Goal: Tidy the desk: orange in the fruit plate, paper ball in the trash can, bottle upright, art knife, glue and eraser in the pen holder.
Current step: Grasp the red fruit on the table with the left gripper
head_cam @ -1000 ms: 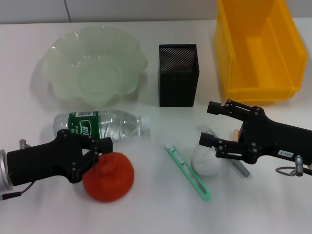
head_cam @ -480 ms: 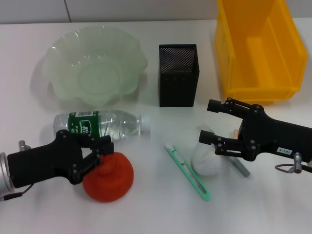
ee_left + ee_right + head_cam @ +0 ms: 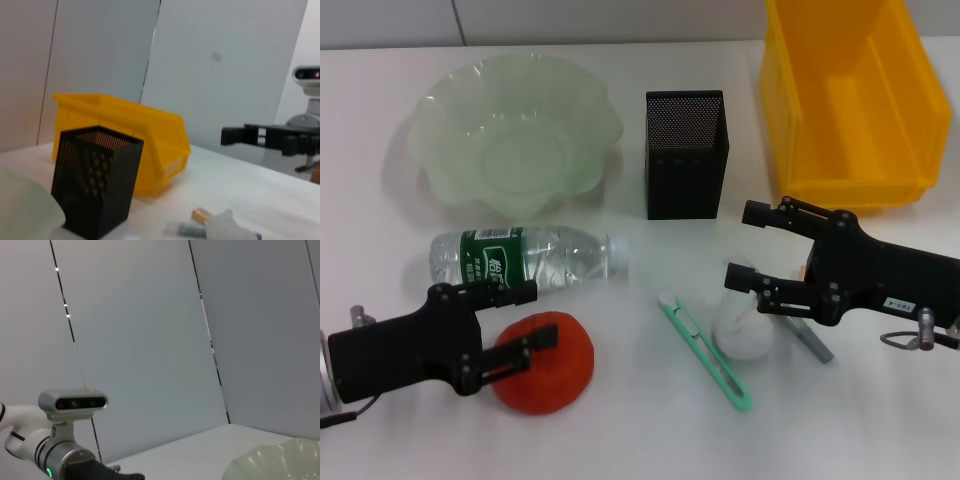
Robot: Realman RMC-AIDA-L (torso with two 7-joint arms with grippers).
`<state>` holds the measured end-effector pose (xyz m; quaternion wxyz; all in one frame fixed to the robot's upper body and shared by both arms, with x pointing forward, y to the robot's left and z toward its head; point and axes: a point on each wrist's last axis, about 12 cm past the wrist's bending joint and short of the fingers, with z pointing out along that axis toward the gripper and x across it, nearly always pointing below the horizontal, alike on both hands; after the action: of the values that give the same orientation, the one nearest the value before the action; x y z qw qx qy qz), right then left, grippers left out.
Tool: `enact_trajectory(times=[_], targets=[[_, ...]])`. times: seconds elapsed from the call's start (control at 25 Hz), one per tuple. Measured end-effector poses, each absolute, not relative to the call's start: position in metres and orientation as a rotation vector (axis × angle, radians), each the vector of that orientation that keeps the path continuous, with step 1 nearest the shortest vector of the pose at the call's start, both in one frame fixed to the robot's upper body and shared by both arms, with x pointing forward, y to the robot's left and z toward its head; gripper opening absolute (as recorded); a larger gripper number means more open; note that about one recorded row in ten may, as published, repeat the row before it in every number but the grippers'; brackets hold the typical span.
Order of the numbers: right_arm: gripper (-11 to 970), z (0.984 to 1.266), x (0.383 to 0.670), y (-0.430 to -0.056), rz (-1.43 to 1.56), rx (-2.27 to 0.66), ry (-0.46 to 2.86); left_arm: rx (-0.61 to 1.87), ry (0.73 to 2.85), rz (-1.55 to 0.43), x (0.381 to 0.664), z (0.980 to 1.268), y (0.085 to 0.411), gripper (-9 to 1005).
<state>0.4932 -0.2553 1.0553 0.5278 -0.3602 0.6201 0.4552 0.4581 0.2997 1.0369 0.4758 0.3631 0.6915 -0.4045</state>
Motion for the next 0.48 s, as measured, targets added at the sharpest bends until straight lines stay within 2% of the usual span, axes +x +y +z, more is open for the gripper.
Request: enact_trajectory(times=[0.28,0.48], targets=[[821,1.0572,0.4966,-0.2527,1.09,-0.87,1.474,0.903,1.725,-0.99,0.4532,1.0319,0.3012,620],[822,1.0574,0.497,-0.2525,1.09,-0.871,1.473,0.907,1.762,-0.969,0.4533,1.0266,0.3005,646]])
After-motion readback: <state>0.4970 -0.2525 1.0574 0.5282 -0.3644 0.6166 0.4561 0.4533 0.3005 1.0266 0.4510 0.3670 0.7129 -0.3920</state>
